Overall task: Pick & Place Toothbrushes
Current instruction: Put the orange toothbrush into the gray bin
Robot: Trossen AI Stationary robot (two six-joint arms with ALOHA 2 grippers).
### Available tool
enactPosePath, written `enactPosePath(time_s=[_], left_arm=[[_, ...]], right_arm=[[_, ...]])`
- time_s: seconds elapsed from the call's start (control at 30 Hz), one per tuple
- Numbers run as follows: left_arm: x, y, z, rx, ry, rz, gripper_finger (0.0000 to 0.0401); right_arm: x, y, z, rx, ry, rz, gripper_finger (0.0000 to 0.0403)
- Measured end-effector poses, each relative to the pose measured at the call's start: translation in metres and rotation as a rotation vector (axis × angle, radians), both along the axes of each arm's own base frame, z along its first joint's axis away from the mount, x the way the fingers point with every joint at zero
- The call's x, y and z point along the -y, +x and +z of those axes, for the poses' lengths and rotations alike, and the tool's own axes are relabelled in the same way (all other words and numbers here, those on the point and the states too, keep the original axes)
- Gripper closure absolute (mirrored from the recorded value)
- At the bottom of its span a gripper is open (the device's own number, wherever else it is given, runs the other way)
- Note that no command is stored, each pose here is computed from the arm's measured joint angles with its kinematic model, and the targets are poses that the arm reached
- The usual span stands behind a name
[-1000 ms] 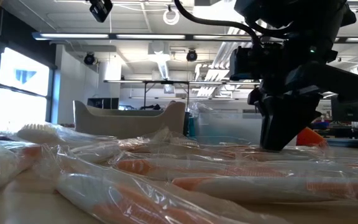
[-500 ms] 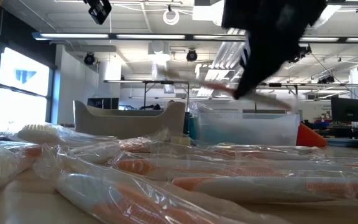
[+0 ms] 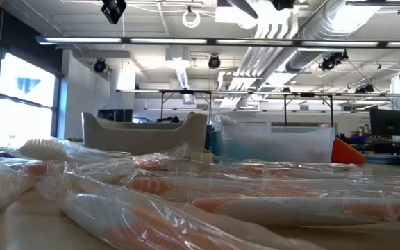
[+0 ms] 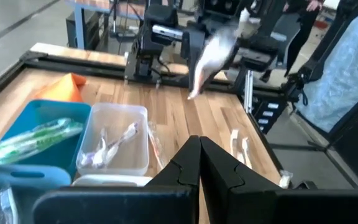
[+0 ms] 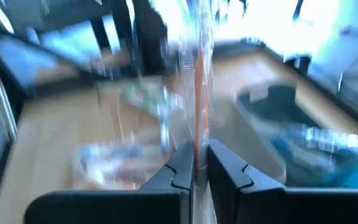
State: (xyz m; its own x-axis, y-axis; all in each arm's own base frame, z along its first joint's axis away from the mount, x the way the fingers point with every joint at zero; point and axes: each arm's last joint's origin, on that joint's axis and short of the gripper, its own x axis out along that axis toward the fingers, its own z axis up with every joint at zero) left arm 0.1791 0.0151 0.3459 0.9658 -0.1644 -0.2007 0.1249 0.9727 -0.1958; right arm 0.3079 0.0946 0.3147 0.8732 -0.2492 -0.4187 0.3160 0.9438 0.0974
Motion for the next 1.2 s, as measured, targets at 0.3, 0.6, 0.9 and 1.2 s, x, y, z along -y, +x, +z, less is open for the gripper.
enactPosePath(time_s=[0.3, 0.6, 0.9, 1.2], left_arm=[[0.0, 0.002, 0.004, 0.045, 0.009, 0.0, 0.0401], [-0.004, 0.027, 0.012, 0.207, 0.029, 0.0, 0.0337], [-0.008, 0.059, 0.01, 0.336, 0.022, -0.002, 0.0259], [-0.01, 0.076, 0.01, 0.445, 0.01, -0.004, 0.0256]], right_arm=[[0.004, 0.008, 0.032, 0.268, -0.099, -0.026, 0.0385], [0.014, 0.011, 0.035, 0.301, -0.108, -0.056, 0.0384], [0.018, 0.012, 0.035, 0.301, -0.109, -0.066, 0.0384], [0.02, 0.013, 0.035, 0.296, -0.125, -0.067, 0.0384]])
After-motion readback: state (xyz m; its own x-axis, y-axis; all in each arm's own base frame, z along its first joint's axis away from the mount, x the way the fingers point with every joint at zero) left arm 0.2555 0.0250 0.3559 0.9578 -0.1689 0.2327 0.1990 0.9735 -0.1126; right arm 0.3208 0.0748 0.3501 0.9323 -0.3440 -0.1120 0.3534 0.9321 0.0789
